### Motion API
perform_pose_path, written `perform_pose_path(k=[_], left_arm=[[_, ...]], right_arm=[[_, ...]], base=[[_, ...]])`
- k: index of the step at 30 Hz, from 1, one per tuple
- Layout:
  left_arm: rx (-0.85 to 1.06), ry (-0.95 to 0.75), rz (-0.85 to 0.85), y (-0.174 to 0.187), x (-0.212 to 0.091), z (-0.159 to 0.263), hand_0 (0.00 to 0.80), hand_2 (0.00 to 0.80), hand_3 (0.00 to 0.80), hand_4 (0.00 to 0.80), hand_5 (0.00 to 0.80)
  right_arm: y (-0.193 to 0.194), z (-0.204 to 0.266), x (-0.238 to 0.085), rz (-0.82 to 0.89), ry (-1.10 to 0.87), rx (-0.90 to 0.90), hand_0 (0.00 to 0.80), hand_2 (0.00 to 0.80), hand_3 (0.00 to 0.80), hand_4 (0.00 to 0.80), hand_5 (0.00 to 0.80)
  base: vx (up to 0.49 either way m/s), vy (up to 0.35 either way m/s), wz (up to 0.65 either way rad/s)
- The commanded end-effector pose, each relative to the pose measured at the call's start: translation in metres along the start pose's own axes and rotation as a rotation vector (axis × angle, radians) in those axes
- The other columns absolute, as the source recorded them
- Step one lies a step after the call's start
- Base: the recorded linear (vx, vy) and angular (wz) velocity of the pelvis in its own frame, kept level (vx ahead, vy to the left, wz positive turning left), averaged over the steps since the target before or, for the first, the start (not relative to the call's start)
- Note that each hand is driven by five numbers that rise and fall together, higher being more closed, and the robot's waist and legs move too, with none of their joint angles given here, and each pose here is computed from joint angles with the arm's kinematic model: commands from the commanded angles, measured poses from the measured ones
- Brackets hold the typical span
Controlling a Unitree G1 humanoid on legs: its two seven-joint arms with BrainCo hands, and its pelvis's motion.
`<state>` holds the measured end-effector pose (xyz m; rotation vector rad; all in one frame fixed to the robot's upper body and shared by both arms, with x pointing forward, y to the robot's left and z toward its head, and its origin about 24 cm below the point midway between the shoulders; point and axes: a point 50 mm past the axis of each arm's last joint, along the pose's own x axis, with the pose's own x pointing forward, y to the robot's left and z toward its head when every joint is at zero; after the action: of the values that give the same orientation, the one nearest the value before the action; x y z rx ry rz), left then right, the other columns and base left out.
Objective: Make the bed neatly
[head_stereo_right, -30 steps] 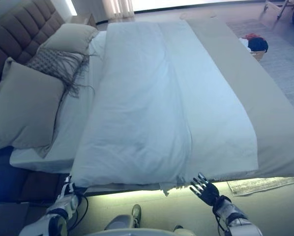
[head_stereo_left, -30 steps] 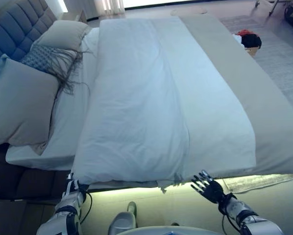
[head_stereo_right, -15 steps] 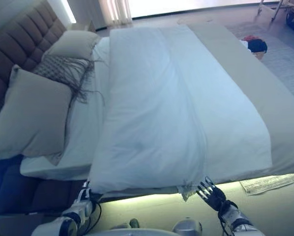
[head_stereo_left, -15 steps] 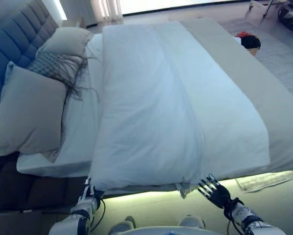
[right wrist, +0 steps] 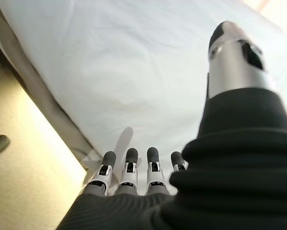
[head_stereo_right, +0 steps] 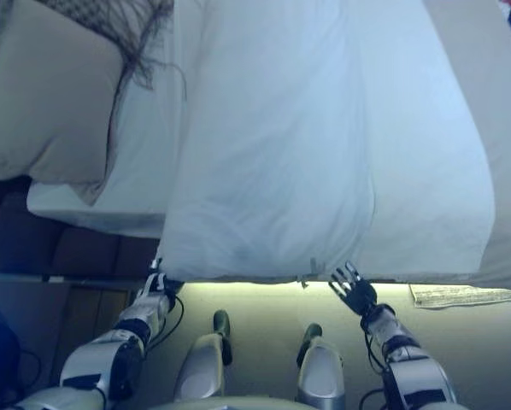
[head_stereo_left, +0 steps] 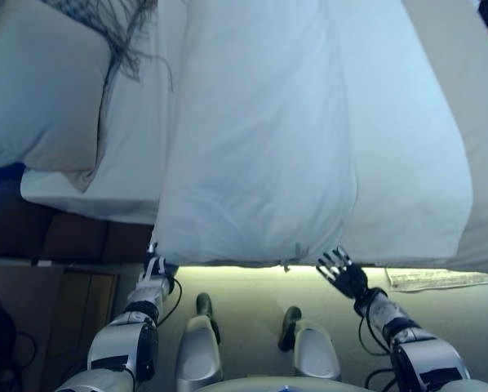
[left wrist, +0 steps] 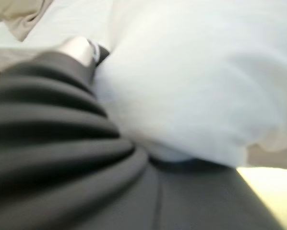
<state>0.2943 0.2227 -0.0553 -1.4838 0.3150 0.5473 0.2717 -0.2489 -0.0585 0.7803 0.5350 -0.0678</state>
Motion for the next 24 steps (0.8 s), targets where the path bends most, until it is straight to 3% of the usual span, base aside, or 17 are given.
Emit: perform_pose_path(k=[1,11,24], left_arm=[[-0.071,-0.226,0.141,0.036,-0.018,0.061,0.8,0.8,0.8,0.8,0.8],[-0.199,-0.214,0.133,0.035,-0.015,0.051,0.8,0.8,0.8,0.8,0.8],[-0.181,-0.223,0.192,0.065,-0.031,0.071,0.8,0.8,0.8,0.8,0.8]], right_arm=[[0.013,0.014,0.004,0.055,-0.054,0.023,0.0,0.0,0.0,0.0,0.0],[0.033,0.055,0.005,0.152,-0.138,-0.025,0.0,0.0,0.0,0.0,0.0],[0.037,0.074,-0.001,0.199,-0.179,-0.063,0.0,0.0,0.0,0.0,0.0]], base=[[-0.139,0.063,0.09],[-0.124,0.05,0.09],[-0.046,0.028,0.0]])
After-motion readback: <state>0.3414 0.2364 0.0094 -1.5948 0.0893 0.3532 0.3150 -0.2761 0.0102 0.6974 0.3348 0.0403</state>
